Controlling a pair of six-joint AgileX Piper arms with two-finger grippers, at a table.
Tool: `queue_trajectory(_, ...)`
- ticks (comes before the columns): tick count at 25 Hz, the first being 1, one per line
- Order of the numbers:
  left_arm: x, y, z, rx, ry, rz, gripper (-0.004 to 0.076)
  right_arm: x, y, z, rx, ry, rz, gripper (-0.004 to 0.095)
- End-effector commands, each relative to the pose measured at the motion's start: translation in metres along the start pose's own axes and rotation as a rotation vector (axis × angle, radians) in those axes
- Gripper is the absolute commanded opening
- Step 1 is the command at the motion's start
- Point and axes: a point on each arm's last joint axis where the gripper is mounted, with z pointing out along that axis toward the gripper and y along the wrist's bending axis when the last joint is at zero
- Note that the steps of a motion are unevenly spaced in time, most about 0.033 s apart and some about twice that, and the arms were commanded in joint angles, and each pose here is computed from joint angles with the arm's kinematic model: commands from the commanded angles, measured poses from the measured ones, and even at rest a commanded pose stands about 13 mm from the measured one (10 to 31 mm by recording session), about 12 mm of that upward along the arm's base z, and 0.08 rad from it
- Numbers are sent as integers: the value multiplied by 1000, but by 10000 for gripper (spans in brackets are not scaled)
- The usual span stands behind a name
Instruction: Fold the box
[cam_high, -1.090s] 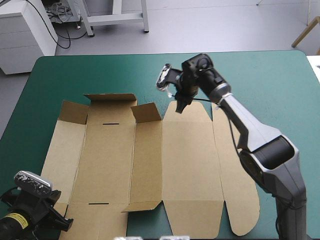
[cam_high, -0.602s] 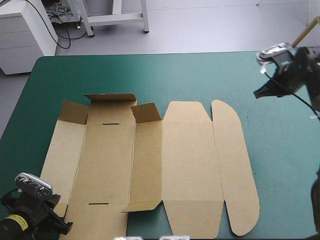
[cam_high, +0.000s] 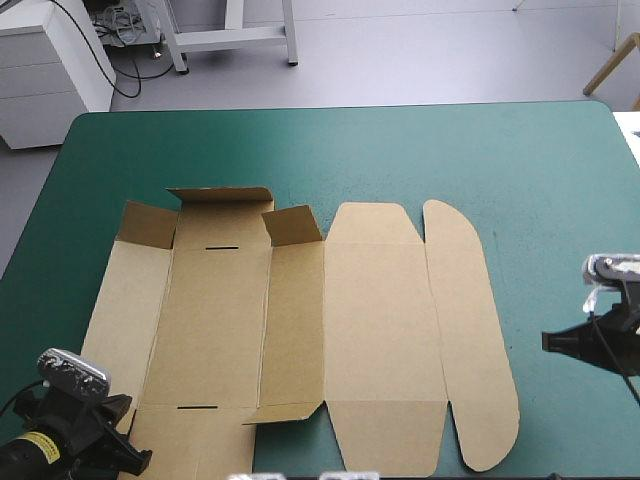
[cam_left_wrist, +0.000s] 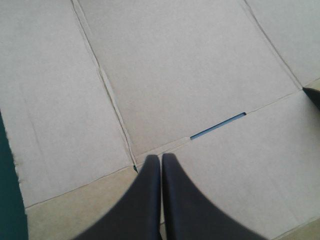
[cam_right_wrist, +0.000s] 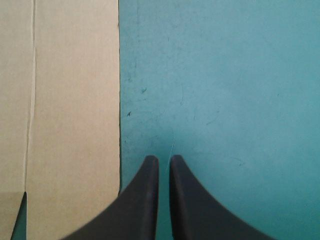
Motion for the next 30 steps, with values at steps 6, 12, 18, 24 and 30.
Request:
queue_trajectory(6,-25,0,-15,17,-87,-43,-10,56,18,25,-34,-139,47,62)
queue_trajectory(12,-33,-2,-14,55,-90,-63,-10,60,20,27,-39,-180,40,62)
queue_trajectory(18,-41,-7,-9,118,-97,-122,-10,60,21,27,-43,-182,43,62)
queue_trajectory(24,-51,-8,2,150,-62,-144,-10,60,21,27,-48,-182,45,62)
queue_trajectory(30,-82,3,9,68,-87,-140,-10,60,22,26,-56,-184,34,62)
